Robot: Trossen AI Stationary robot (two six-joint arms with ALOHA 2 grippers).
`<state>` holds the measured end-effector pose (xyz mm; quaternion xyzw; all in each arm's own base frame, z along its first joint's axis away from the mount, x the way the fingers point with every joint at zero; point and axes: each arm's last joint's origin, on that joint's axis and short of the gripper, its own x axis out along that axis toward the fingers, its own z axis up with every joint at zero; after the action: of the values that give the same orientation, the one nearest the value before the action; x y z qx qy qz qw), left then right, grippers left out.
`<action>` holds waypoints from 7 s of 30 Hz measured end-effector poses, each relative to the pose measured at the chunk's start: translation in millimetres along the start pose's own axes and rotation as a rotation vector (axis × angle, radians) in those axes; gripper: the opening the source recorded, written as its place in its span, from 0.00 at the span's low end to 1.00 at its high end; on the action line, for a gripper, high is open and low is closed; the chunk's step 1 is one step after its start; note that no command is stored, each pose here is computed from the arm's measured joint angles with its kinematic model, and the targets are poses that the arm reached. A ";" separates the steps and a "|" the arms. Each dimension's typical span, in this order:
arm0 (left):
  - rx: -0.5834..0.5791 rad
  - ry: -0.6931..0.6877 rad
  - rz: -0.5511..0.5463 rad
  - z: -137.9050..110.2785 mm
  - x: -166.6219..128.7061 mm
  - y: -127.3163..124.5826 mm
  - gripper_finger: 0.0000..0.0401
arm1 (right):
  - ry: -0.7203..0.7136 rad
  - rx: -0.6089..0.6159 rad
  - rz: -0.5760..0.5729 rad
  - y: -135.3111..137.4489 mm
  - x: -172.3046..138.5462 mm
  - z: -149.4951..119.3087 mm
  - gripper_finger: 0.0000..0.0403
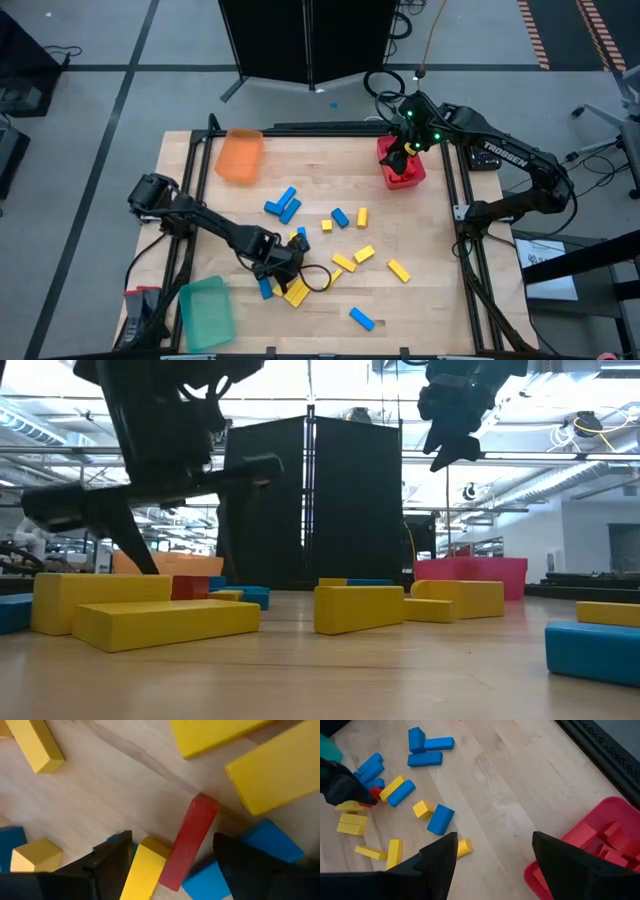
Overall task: Sort blocks
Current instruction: Put the red block into the red transparent bin, then put the blue block into the green transparent bin
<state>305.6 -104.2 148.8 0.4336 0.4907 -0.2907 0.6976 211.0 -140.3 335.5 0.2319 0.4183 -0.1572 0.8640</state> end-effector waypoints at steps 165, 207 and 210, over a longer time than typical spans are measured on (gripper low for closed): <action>-1.599 -0.278 0.852 -75.4 -165.5 78.5 0.65 | -0.055 0.503 -0.278 -105.9 105.8 -56.1 0.46; -1.082 0.251 0.472 -120.9 -76.5 28.7 0.65 | 0.170 -0.083 0.330 81.3 -71.7 -15.9 0.58; -1.043 0.194 0.452 -126.7 -72.2 35.0 0.65 | 0.157 -0.065 0.331 81.5 -77.5 -18.5 0.58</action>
<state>254.7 23.0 209.7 0.1512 0.5260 0.1871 0.8157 190.4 -55.8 409.1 0.2812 0.4455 0.0194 0.8498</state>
